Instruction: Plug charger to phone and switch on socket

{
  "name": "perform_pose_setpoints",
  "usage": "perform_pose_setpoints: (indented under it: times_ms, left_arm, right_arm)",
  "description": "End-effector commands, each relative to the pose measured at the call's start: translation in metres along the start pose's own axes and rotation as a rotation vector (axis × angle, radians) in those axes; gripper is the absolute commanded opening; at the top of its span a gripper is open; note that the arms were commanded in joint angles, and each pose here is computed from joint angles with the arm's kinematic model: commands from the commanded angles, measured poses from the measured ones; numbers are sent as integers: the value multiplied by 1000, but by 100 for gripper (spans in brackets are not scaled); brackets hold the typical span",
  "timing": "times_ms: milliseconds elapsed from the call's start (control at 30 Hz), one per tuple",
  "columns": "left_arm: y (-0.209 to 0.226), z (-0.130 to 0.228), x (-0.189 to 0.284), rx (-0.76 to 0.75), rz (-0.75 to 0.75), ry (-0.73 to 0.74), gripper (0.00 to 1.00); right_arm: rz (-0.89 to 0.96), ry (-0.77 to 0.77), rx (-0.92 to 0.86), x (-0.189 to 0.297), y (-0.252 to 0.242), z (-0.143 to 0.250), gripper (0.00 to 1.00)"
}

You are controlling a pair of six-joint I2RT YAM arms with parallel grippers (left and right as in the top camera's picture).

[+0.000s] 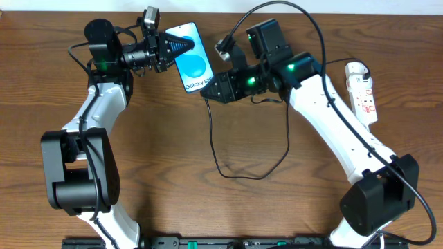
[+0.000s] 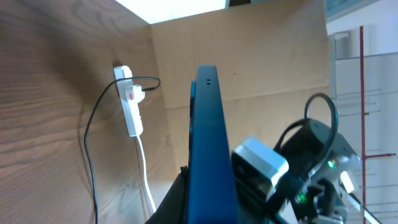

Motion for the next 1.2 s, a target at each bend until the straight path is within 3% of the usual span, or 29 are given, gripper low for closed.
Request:
perform_pose_setpoints:
  times_ms: [0,133,300,433,700,967,1167]
  left_arm:
    - [-10,3,6,-74,8,28,7]
    - [0,4,6,-90,-7,26,7]
    - [34,7,8,8,-110,-44,7]
    - [71,18,14,116,-296,-115,7]
    - [112,47,22,123,-601,-83,7]
    - [135,60,-2,111,-621,12,7]
    - [145,48,-9,103,-628,15,7]
  right_arm:
    - [27,-44,9,18,-12,-10,49]
    - [36,-75,-32,38,-33,-14,51]
    - [61,-119,-80,63,-59,-18,51]
    - [105,-136,-107,77,-76,-17,54]
    - [171,-127,-122,84,-89,-11,54]
    - [179,-121,-124,84,-90,-10,54]
    - [190,-101,-113,80,-87,-7,54]
Point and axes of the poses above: each gripper's point midway between its finger pads, its own x axis back along the fingers, its own y axis along the line the jaws close on, z = x × y, the point moved 6 cm from there along x, back along the fingers, and after that the axes turned 2 degrees about x, right-handed, at the moved point
